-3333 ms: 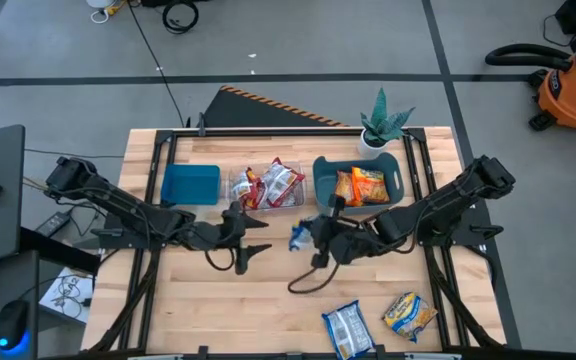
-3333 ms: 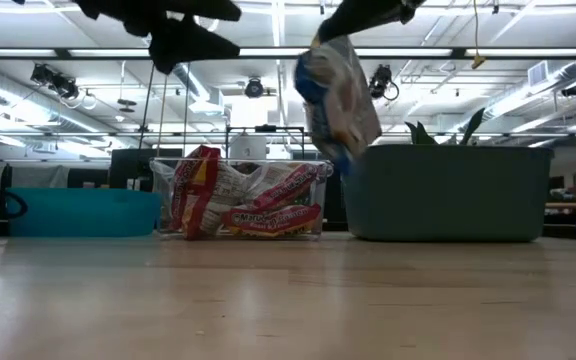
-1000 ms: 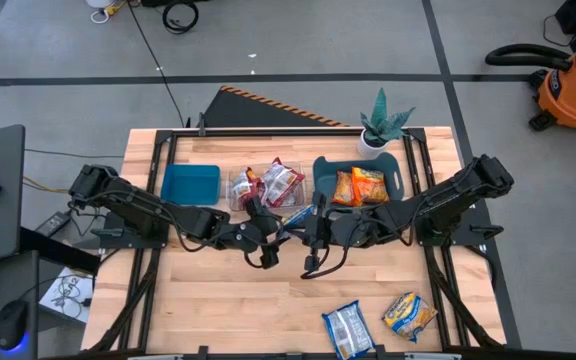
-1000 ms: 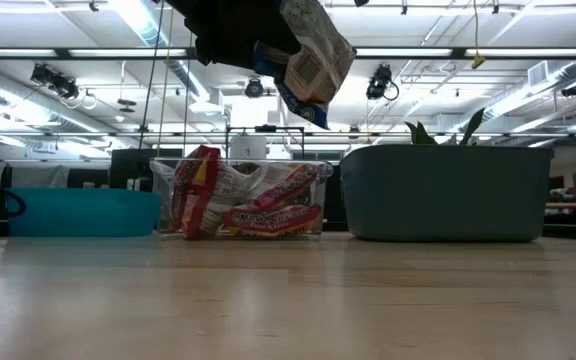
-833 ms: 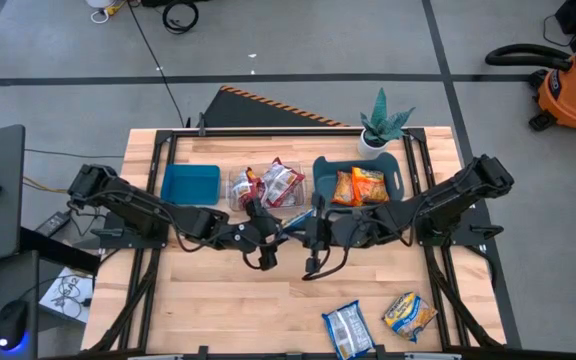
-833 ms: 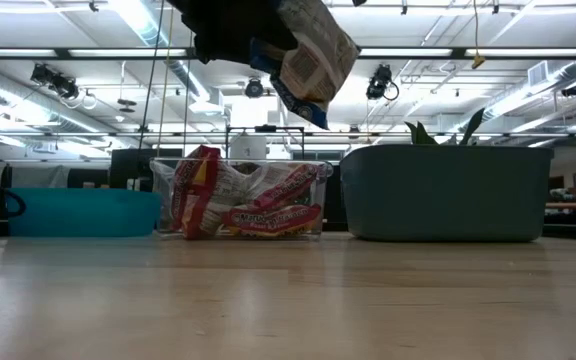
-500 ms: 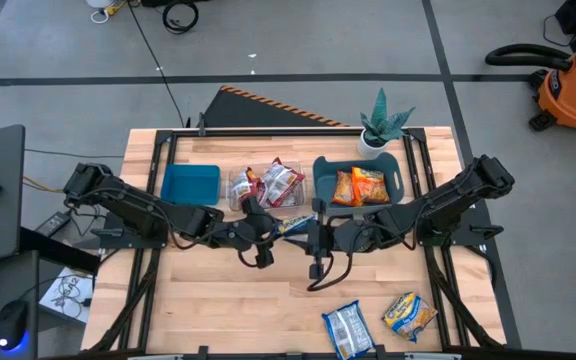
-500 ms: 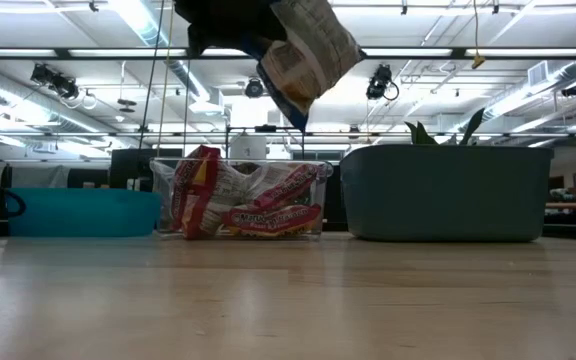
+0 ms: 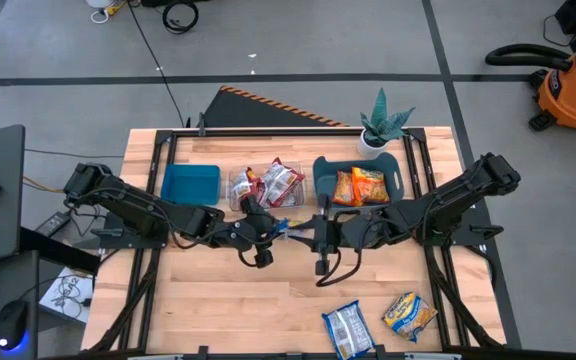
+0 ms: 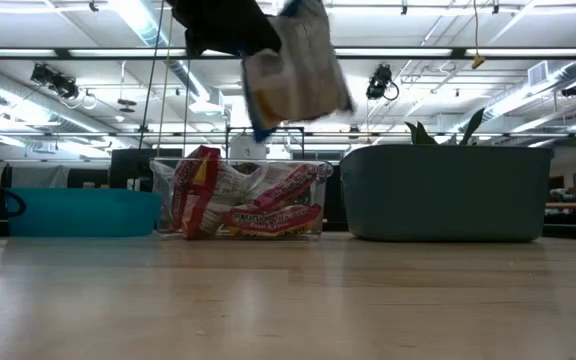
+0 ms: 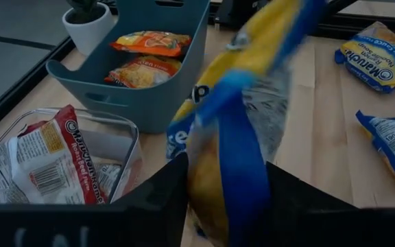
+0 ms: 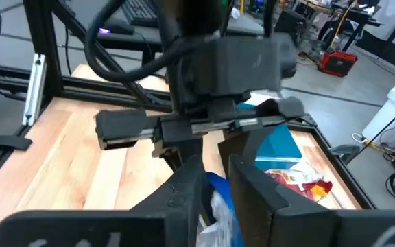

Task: Sort Maruchan noodles
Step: Put the blue noodle pack into the blue bin

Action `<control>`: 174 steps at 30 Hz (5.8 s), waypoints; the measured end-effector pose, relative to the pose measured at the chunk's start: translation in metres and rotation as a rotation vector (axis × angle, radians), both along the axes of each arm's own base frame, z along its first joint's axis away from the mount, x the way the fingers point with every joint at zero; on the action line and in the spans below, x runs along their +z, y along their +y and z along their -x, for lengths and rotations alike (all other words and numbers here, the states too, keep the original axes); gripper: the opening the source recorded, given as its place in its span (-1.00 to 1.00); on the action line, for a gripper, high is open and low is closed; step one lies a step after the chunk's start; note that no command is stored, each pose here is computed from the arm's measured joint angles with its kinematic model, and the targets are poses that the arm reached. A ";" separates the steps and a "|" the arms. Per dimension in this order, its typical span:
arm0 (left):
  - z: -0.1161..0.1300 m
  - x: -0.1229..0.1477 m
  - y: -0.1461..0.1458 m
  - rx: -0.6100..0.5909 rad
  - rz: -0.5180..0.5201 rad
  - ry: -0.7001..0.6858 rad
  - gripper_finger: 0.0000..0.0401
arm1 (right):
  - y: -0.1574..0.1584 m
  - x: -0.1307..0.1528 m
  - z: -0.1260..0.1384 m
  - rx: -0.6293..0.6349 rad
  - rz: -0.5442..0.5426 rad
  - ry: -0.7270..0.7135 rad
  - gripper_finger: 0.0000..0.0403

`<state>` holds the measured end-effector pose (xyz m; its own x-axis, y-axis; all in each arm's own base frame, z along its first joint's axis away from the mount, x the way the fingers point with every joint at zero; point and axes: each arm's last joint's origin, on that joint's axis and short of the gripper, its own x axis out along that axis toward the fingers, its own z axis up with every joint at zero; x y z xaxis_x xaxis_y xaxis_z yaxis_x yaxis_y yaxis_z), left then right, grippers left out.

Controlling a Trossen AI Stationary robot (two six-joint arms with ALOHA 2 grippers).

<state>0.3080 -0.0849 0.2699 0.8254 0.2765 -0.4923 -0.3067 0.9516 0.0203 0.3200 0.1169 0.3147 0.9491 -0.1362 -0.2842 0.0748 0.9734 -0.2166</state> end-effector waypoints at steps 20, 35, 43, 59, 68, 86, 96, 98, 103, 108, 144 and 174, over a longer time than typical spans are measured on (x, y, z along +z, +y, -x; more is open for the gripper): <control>0.005 -0.019 -0.010 -0.148 0.146 0.182 -0.28 | 0.001 -0.005 0.053 -0.114 -0.115 0.224 0.12; -0.032 -0.066 -0.014 -0.020 -0.100 0.338 0.23 | 0.006 -0.062 0.060 -0.175 -0.083 0.259 0.11; -0.046 -0.094 -0.004 -0.017 -0.169 0.428 0.25 | 0.005 -0.065 0.061 -0.174 -0.084 0.253 0.11; -0.041 -0.105 0.000 -0.009 -0.163 0.523 -0.52 | 0.006 -0.064 0.060 -0.168 -0.086 0.242 0.11; -0.037 -0.097 -0.004 -0.035 -0.155 0.515 -0.95 | 0.006 -0.064 0.060 -0.167 -0.085 0.243 0.11; 0.044 0.020 0.013 -0.072 0.149 0.385 -0.97 | 0.005 -0.076 0.062 -0.163 -0.087 0.233 0.11; 0.114 0.055 0.053 0.279 0.035 0.385 -0.97 | 0.005 -0.082 0.062 -0.141 -0.081 0.191 0.11; 0.122 0.054 0.063 0.351 -0.002 0.428 -0.97 | 0.004 -0.082 0.061 -0.140 -0.075 0.190 0.11; 0.126 0.030 0.092 0.450 -0.052 0.585 -0.97 | 0.004 -0.081 0.060 -0.137 -0.075 0.177 0.11; 0.128 0.003 0.127 0.493 -0.037 0.690 -0.97 | 0.005 -0.079 0.059 -0.123 -0.071 0.165 0.11; 0.168 -0.006 0.230 1.341 1.087 0.190 -0.97 | -0.035 -0.071 0.033 0.222 0.073 0.160 0.11; 0.167 -0.039 0.220 1.550 1.040 0.144 -0.46 | -0.031 -0.107 0.049 0.352 0.017 0.150 0.11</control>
